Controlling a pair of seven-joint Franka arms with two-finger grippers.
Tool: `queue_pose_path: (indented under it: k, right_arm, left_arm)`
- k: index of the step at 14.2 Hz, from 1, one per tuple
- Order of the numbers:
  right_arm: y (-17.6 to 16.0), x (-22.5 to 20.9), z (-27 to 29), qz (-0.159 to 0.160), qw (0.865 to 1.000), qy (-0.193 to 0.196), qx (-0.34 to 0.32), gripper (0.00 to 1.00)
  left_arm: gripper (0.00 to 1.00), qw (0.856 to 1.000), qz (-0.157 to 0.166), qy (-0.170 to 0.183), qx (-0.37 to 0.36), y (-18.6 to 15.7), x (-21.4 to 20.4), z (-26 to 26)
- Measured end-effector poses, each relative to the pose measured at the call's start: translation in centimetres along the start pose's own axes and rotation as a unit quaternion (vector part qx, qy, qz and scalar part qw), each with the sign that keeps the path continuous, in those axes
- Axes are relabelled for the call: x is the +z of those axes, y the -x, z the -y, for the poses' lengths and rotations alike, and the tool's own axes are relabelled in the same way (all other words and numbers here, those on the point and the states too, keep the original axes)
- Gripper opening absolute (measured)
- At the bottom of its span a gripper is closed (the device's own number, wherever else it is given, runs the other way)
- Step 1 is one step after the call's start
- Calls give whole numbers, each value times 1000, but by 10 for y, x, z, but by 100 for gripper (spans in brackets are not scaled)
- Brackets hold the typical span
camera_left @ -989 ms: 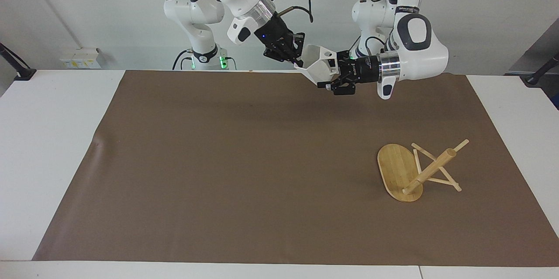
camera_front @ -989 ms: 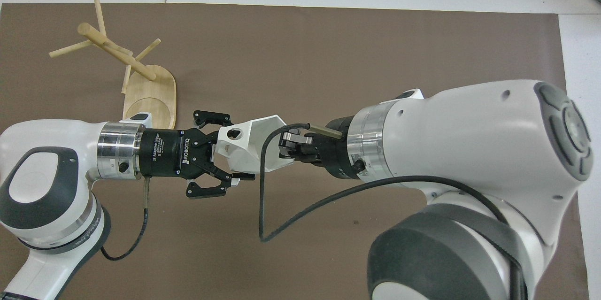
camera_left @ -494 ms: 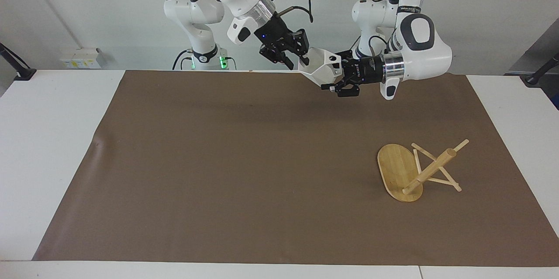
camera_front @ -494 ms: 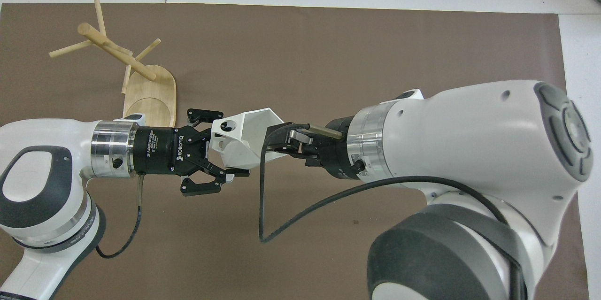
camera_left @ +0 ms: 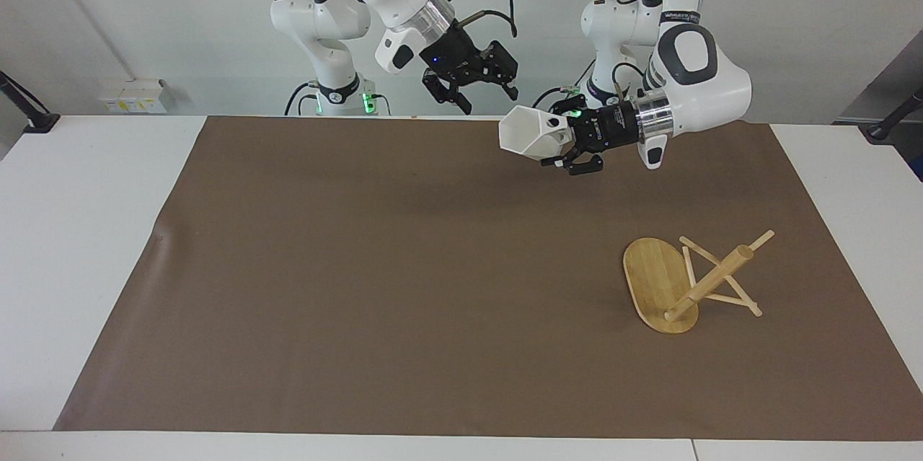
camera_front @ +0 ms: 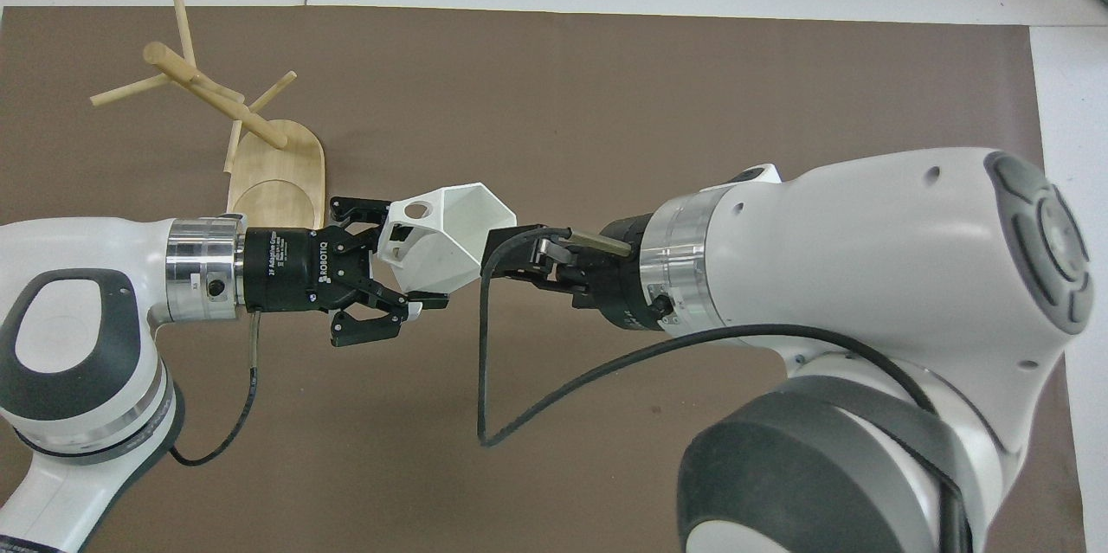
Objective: Hang cup on rack
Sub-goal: 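Carry the mug to the rack with the left gripper while the right gripper withdraws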
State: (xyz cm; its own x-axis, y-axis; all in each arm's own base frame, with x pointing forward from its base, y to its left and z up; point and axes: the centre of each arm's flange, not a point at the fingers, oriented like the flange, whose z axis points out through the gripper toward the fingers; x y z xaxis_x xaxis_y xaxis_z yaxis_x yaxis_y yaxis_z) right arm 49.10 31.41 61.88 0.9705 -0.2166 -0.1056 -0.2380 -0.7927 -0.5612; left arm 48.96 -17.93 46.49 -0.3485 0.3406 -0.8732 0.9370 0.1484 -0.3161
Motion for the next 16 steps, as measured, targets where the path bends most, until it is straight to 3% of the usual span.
queue_pose_path:
  k: [5, 9, 16]
  right_arm:
    - [-4, -2, -4, -2, 1000, 0, -3, 100]
    - [-23, -13, -21, -14, 1000, -1, -21, 100]
    - [-63, -35, -68, -40, 997, 17, -64, 100]
  left_arm:
    - [70, 991, -18, 118, -53, -15, -19, -25]
    - [70, 980, -31, 177, -80, -32, -22, -34]
    - [70, 948, -49, 297, -107, -60, -46, -50]
